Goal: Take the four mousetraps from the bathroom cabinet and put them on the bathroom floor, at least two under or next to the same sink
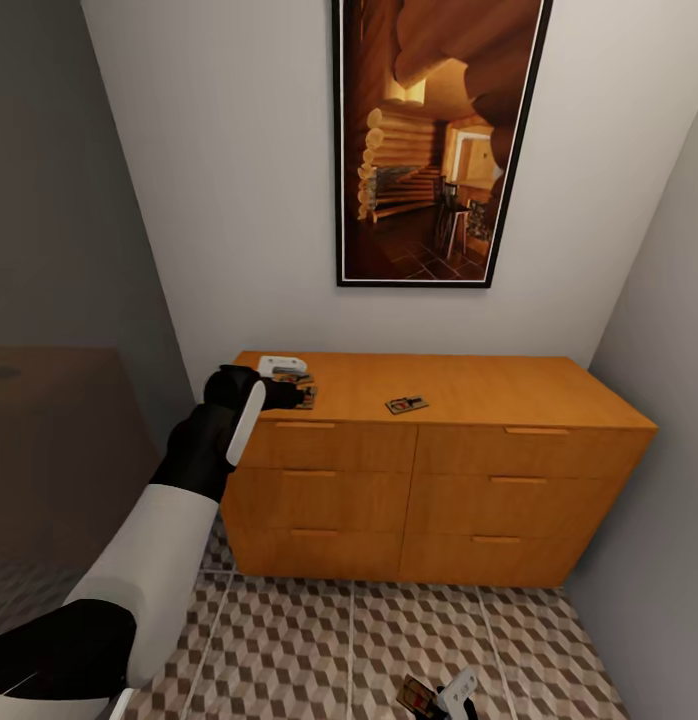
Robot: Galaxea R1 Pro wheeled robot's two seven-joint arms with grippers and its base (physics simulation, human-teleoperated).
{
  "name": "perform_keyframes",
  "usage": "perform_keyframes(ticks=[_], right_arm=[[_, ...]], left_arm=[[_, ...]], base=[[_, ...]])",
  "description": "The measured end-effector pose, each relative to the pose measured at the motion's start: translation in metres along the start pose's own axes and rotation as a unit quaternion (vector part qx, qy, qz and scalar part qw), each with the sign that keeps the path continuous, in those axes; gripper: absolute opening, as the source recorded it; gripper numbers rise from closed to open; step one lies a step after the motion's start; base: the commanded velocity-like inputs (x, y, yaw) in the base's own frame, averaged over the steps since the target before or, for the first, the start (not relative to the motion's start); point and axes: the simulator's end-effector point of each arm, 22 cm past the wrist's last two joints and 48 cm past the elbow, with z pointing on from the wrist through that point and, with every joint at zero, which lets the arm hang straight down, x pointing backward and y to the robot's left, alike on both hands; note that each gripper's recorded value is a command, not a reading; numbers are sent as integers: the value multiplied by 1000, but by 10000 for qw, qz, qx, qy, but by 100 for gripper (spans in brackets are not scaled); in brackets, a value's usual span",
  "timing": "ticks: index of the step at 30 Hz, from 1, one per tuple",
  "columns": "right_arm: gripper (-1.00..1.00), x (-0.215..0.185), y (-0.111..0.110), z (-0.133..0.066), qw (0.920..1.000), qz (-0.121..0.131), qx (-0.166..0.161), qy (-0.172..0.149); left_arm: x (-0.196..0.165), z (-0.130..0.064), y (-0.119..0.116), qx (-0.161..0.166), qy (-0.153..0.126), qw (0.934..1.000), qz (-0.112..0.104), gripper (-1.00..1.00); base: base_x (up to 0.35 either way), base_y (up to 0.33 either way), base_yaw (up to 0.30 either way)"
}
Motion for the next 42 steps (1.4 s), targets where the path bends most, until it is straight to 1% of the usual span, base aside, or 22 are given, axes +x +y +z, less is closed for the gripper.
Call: perform_keyframes(ticks=[4, 6, 13, 26, 30, 42], right_arm=[[-100, 0, 0, 0, 10000, 0, 2, 0], [-100, 0, 0, 0, 10000, 0, 3, 0], [-100, 0, 0, 0, 10000, -2, 5, -4], [-100, 0, 0, 0, 10000, 0, 5, -1], [-100, 0, 0, 0, 10000, 0, 7, 0], [-100, 0, 0, 0, 10000, -2, 7, -5]], left_arm=[[0, 0, -5, 27, -1, 10000, 24, 100], [0, 0, -9, 47, 4, 10000, 74, 100], [4, 2, -12, 50, 49, 9999, 133, 100], [6, 3, -12, 51, 75, 9999, 139, 100], [10, 5, -12, 50, 126, 9998, 142, 100], [14, 8, -12, 58, 194, 9997, 140, 100]], base=[[81, 0, 0], [91, 0, 0], [70, 0, 0], [6, 0, 0], [22, 0, 0], [167, 0, 0]])
